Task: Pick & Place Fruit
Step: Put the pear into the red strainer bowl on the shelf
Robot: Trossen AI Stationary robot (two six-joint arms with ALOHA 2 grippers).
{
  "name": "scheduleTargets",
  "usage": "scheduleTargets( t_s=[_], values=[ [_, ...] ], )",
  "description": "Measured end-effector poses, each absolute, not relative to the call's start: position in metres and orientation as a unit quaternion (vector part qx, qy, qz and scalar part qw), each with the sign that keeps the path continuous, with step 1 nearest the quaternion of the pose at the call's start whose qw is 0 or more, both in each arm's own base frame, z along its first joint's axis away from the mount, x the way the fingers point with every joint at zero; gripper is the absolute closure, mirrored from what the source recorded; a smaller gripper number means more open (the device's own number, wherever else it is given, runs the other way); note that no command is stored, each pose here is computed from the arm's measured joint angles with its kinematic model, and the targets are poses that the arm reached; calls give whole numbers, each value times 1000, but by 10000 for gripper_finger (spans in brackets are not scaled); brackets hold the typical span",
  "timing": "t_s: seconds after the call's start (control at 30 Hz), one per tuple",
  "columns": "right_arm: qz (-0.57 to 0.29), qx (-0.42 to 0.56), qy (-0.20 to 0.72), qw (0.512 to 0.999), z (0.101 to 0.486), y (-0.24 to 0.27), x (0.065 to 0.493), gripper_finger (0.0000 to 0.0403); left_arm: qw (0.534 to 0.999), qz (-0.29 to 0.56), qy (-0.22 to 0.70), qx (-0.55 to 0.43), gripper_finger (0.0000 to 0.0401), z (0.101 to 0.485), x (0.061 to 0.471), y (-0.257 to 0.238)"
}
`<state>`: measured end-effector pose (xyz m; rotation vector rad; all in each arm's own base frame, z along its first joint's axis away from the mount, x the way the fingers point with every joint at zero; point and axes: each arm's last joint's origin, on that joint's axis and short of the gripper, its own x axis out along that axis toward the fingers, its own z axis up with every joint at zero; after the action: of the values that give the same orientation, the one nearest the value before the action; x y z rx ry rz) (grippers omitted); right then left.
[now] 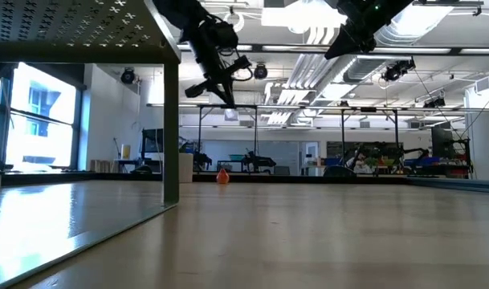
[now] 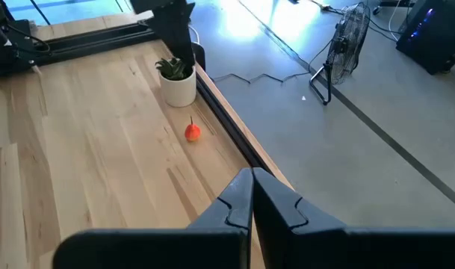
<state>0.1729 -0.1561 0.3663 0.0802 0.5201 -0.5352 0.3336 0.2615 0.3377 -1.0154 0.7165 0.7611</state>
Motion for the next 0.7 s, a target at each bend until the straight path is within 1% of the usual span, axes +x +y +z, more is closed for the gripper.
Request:
scheduleTargets(
  t_s=[0.17,0.27,0.43,0.57,0.7],
  values=[
    [-261,39,254,930,366,-156,173,400,734,354,316,-485,398,338,329,268],
    [-261,39,254,930,366,-156,173,400,738,351,311,-485,398,339,331,267],
    [-261,39,254,930,366,-156,173,400,764,326,304,-467,398,344,341,257],
    [-261,39,254,930,366,-156,173,400,797,295,286,-443,398,363,344,239],
    [-261,39,254,930,366,-156,173,400,813,271,283,-432,398,372,352,219]
  ],
)
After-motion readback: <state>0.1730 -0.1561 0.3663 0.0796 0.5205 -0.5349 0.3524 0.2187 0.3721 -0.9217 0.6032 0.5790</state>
